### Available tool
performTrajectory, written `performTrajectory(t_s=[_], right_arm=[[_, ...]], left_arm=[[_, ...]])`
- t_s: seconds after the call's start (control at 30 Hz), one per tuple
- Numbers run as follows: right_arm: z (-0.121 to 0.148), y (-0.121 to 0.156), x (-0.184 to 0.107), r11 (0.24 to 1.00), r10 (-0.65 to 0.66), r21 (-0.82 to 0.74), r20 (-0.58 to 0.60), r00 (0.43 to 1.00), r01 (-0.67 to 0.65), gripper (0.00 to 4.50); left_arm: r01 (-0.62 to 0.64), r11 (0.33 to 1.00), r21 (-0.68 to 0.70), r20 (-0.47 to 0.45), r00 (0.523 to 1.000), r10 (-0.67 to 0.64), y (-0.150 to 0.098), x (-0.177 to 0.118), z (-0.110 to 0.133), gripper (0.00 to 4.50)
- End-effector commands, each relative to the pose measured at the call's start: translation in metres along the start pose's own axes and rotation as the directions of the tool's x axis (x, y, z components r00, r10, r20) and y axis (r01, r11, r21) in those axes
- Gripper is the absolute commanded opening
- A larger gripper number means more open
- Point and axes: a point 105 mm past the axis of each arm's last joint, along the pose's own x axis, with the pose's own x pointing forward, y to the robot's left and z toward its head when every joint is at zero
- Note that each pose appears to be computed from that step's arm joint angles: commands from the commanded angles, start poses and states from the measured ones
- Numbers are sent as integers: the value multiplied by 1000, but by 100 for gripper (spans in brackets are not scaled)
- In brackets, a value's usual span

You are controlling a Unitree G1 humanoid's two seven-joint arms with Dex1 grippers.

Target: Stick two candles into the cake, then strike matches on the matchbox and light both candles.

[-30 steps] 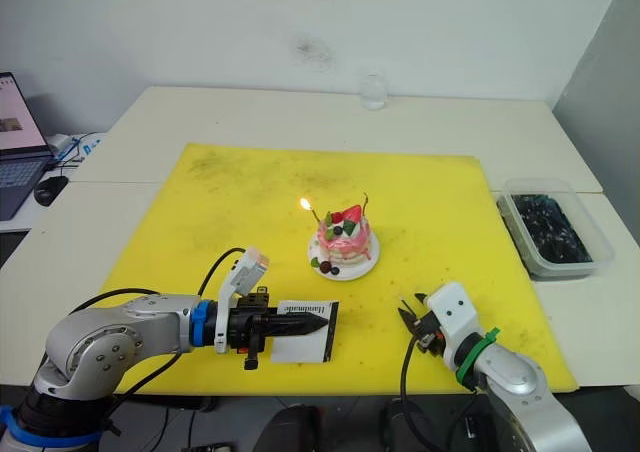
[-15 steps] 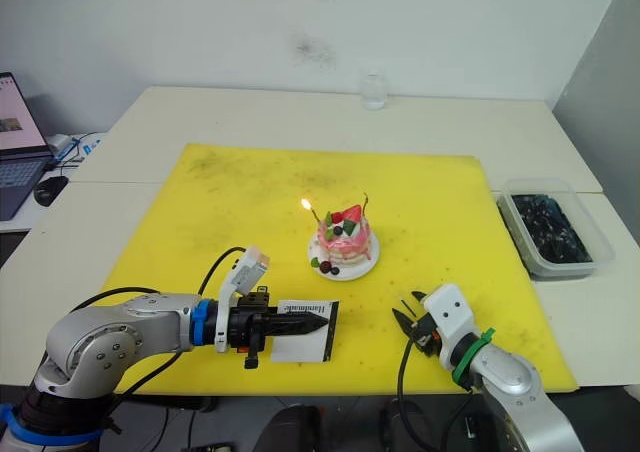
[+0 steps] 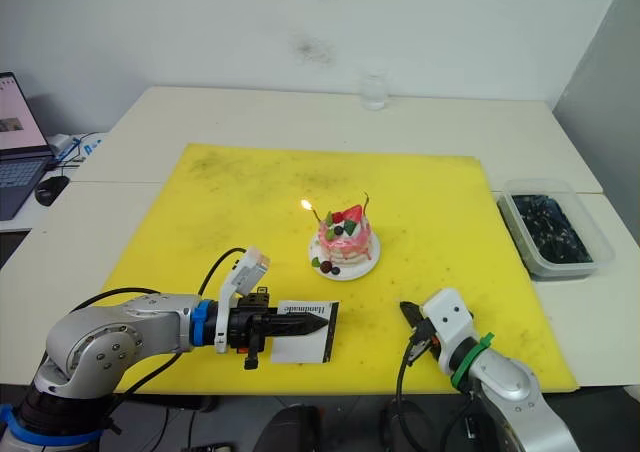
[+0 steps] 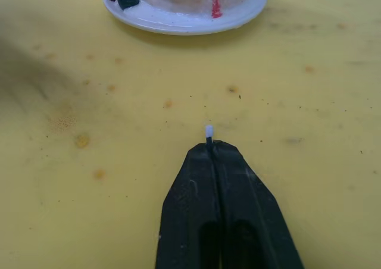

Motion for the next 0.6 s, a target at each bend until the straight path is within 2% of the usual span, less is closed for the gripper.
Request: performTrajectory(t_s=[0.03,0.4,0.6], right_arm=[[0,-3,0,1000,-19,4,1,1000,19,3],[9,-3,-4,1000,-11,17,35,999,11,3],[35,-3,-13,998,21,-55,88,996,-16,3]], left_arm=[[16,1000,22,9,1000,-17,-4,0,5,0],[21,1000,13,17,1000,-21,-4,1,5,0],[31,999,15,31,999,-31,-6,5,9,0]])
